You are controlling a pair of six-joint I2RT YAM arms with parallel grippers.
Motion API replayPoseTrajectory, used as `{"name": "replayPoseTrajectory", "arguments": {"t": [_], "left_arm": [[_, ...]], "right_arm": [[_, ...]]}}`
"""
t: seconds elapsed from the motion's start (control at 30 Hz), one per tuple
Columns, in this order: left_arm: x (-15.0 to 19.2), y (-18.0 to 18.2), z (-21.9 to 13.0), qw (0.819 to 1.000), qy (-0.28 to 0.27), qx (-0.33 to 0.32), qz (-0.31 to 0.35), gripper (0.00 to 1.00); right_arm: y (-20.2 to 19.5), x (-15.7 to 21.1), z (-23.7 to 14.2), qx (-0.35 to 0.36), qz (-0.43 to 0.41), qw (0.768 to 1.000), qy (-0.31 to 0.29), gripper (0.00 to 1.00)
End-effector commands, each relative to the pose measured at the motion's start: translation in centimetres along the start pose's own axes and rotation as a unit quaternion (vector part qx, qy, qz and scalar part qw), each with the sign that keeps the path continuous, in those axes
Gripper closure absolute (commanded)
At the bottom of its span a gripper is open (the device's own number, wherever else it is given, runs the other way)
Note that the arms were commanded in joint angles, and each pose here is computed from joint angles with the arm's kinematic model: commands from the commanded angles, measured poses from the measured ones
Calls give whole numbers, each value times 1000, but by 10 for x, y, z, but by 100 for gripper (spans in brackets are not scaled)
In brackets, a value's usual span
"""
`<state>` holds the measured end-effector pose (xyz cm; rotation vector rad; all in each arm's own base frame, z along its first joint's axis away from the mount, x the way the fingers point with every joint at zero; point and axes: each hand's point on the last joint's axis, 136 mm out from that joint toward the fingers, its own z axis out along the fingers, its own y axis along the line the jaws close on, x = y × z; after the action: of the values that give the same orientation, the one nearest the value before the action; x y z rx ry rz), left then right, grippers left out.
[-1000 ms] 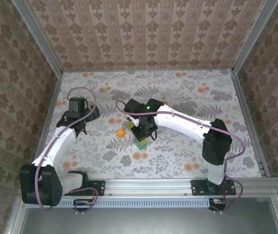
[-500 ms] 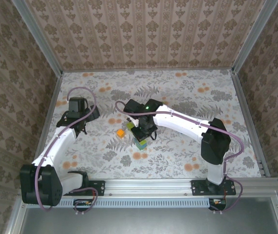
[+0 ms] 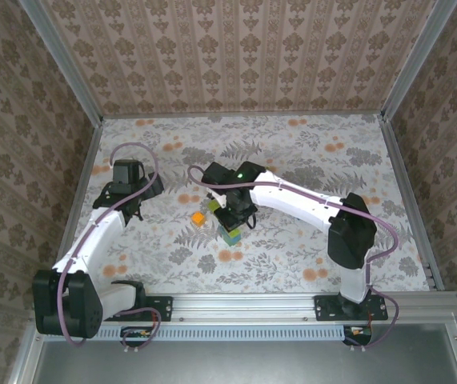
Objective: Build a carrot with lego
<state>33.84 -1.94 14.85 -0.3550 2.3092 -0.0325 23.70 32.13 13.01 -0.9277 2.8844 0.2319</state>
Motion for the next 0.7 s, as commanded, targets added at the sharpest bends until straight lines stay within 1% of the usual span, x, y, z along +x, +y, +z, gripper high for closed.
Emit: {"name": "replayPoseTrajectory", "arguments": {"t": [0.0,0.33,0.53,0.67], "left_arm": [[-4,-1,-3,1000,2,-6,15,1],[-3,-1,-2,1000,4,-6,16,1],[-4,-1,-2,1000,3,-7,15,1],[-4,-2,-2,1000,3,-6,16,1]], "right_arm": [[1,6,9,5,-13,1000,28,93],[2,4,6,10,-23,999,29,92],[10,-5,-6,-5,-27,1000,3,91],[12,-10,-19,-8,-30,999,-19,87]]}}
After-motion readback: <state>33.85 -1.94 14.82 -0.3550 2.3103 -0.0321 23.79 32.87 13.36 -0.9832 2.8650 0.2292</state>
